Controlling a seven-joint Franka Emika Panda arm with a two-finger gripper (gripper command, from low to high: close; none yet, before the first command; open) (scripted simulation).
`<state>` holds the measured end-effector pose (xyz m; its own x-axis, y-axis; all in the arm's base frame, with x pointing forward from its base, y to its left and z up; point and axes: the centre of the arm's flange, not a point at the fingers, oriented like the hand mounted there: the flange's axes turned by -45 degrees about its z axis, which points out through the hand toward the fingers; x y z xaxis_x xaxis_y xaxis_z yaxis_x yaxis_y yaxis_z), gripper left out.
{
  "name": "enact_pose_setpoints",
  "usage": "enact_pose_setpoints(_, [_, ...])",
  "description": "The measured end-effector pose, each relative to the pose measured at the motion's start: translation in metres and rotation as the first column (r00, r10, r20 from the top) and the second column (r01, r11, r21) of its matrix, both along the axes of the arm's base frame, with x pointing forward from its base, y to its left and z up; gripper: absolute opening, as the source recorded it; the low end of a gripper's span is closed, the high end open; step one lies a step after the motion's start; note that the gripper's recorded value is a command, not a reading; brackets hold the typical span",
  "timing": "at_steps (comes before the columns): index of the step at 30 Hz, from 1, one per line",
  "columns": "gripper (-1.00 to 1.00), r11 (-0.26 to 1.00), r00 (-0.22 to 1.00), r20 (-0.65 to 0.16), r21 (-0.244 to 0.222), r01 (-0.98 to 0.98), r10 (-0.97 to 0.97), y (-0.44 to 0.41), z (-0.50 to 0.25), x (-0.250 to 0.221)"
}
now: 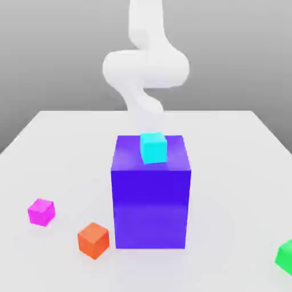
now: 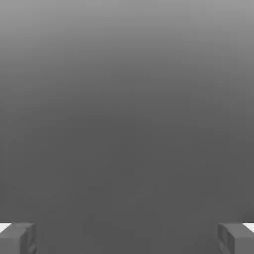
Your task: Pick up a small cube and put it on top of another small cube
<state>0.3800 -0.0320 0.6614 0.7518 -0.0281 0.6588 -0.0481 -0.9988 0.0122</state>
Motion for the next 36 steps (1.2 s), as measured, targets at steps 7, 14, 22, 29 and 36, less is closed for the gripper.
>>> enact_pose_setpoints(7, [0.00,0.995,0.965,-0.239,-0.031,0.098,-0.103,-0.106,-0.159,0.044])
enact_pose_setpoints(14, [0.00,0.983,0.874,-0.456,-0.019,0.181,-0.170,-0.196,-0.317,0.006])
enact_pose_setpoints(22, [0.00,0.961,0.739,-0.648,0.037,0.274,-0.186,-0.245,-0.469,-0.098])
enact_pose_setpoints(29, [-1.00,0.961,0.731,-0.658,0.039,0.275,-0.183,-0.245,-0.530,-0.104])
enact_pose_setpoints(36, [-1.00,0.961,0.731,-0.658,0.041,0.275,-0.181,-0.245,-0.525,-0.104])
